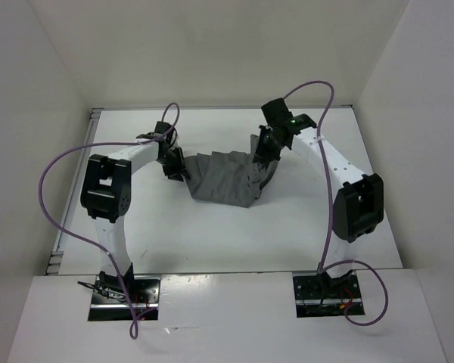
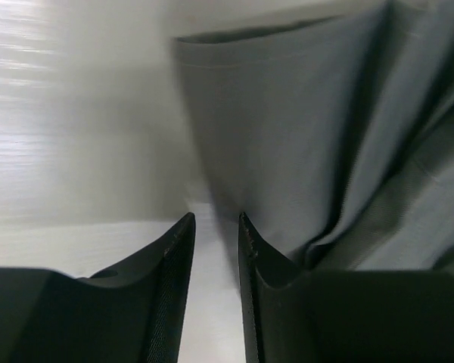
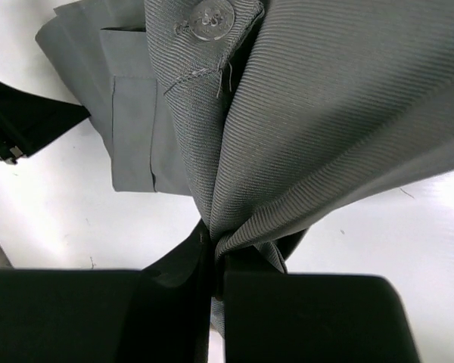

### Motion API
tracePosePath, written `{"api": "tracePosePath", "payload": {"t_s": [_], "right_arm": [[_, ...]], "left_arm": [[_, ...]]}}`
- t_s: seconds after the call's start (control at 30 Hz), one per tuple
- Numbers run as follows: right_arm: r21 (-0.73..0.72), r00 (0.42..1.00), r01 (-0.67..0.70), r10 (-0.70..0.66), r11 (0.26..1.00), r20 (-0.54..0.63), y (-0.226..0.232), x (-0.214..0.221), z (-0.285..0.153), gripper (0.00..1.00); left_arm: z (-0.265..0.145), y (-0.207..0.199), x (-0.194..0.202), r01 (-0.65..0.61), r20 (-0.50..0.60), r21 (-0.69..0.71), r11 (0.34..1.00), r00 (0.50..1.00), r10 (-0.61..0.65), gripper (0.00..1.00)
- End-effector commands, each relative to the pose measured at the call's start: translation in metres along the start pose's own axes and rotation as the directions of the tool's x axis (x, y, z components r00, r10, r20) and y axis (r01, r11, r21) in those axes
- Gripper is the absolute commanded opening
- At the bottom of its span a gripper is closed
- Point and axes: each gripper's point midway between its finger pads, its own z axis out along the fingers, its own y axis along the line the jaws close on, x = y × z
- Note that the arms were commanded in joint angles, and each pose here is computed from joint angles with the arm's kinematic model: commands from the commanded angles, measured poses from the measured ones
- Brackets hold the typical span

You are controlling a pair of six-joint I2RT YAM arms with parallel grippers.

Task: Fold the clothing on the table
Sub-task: Fold the skirt

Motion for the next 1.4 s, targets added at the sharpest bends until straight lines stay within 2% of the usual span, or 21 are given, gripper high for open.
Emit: {"api": "tracePosePath", "payload": {"t_s": [0.0,0.23,0.63,0.73,0.8,0.83,0.87,0.9,0.93,0.97,1.03,1.07,1.2,1.23,1.3,1.37], "right_arm": [[0.0,0.998,0.061,-0.061,0.998,0.014,0.02,-0.003,0.003,0.0],[-0.031,0.99,0.137,-0.137,0.99,-0.025,0.058,0.015,0.029,0.0],[-0.112,0.966,0.222,-0.233,0.969,-0.107,0.113,0.058,0.079,0.01],[-0.173,0.968,0.207,-0.228,0.963,-0.109,0.129,0.057,0.084,0.09],[-0.244,0.962,0.199,-0.237,0.949,-0.135,0.141,0.063,0.086,0.19],[-0.294,0.966,0.189,-0.231,0.937,-0.115,0.154,0.059,0.085,0.28],[-0.322,0.967,0.18,-0.227,0.929,-0.116,0.159,0.06,0.085,0.43],[-0.378,0.964,0.178,-0.238,0.908,-0.119,0.168,0.062,0.077,0.49],[-0.451,0.968,0.195,-0.245,0.871,-0.055,0.186,0.052,0.069,0.51],[-0.505,0.972,0.203,-0.234,0.839,0.002,0.199,0.043,0.043,0.54],[-0.566,0.969,0.241,-0.229,0.788,0.093,0.213,0.035,0.018,0.58],[-0.576,0.963,0.271,-0.218,0.771,0.161,0.216,0.025,-0.008,0.59],[-0.471,0.933,0.308,-0.165,0.827,0.321,0.203,-0.009,-0.047,0.62],[-0.431,0.936,0.291,-0.16,0.854,0.315,0.191,-0.012,-0.046,0.62],[-0.362,0.927,0.282,-0.154,0.888,0.343,0.177,-0.019,-0.048,0.61],[-0.307,0.931,0.26,-0.153,0.916,0.332,0.156,-0.018,-0.041,0.59]], "left_arm": [[0.007,-0.031,0.002,-0.012,-0.002,0.104,0.994,1.0,0.012,0.36],[0.015,-0.079,0.02,-0.076,-0.032,0.197,0.977,0.996,0.084,0.36],[0.015,-0.082,0.023,-0.084,-0.035,0.2,0.976,0.995,0.093,0.36],[0.017,-0.08,0.026,-0.072,-0.045,0.195,0.978,0.996,0.082,0.36],[0.013,-0.082,0.025,-0.075,-0.037,0.199,0.977,0.996,0.084,0.36],[0.014,-0.079,0.026,-0.072,-0.04,0.184,0.98,0.996,0.08,0.36],[0.011,-0.074,0.019,-0.065,-0.02,0.173,0.983,0.997,0.07,0.36],[0.003,-0.074,0.012,-0.062,0.0,0.18,0.982,0.998,0.063,0.36],[-0.002,-0.068,0.01,-0.05,0.007,0.167,0.985,0.999,0.05,0.36],[-0.009,-0.057,-0.004,-0.038,0.039,0.158,0.987,0.999,0.032,0.37],[-0.036,-0.05,-0.023,-0.03,0.093,0.152,0.988,0.996,0.016,0.41],[-0.059,-0.041,-0.045,-0.023,0.17,0.13,0.991,0.985,0.001,0.43],[-0.115,-0.037,-0.07,-0.063,0.299,0.109,0.992,0.954,0.027,0.47],[-0.124,-0.041,-0.071,-0.083,0.309,0.118,0.989,0.95,0.043,0.47],[-0.146,-0.066,-0.065,-0.171,0.303,0.226,0.959,0.948,0.098,0.47],[-0.148,-0.092,-0.046,-0.237,0.26,0.307,0.922,0.952,0.158,0.44]]}}
